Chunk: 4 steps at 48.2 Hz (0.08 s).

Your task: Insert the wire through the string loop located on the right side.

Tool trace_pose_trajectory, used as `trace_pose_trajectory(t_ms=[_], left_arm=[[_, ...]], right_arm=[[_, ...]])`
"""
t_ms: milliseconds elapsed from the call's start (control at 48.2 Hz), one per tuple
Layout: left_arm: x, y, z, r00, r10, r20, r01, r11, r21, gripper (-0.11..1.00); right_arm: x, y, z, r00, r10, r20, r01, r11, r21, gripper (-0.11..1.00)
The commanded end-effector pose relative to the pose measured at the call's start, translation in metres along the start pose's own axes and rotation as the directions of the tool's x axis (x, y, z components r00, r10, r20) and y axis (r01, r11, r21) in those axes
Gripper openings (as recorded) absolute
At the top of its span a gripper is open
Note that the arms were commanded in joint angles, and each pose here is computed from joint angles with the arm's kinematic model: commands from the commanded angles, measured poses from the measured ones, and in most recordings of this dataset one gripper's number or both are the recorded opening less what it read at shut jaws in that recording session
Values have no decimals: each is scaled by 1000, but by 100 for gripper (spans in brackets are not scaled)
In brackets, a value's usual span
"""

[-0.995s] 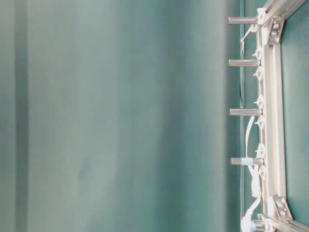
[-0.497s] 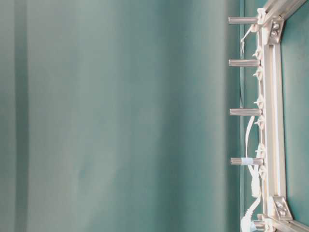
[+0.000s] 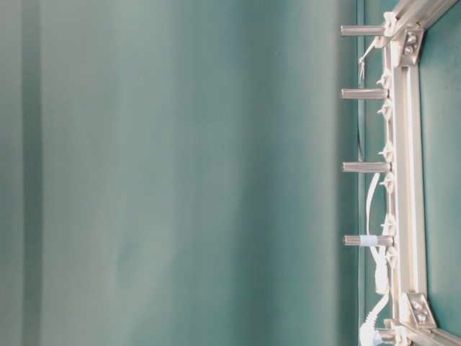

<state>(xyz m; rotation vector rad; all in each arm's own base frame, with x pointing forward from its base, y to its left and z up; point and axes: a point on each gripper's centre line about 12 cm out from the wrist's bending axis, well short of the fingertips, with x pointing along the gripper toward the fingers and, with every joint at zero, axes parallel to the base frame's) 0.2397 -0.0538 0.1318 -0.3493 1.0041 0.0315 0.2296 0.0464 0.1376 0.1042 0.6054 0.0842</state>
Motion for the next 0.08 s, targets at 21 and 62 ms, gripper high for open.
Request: trace_pose_trajectory(t_ms=[21,62], left_arm=[[-3,-5,7,1000,-14,25,14,1000,3,61],[-3,-4,7,1000,-14,24,14,1000,5,62]], right_arm=[[0,1,7,1000,3,25,-3,1000,-2,88],[0,2,7,1000,4,25,-4,1000,-4,88]])
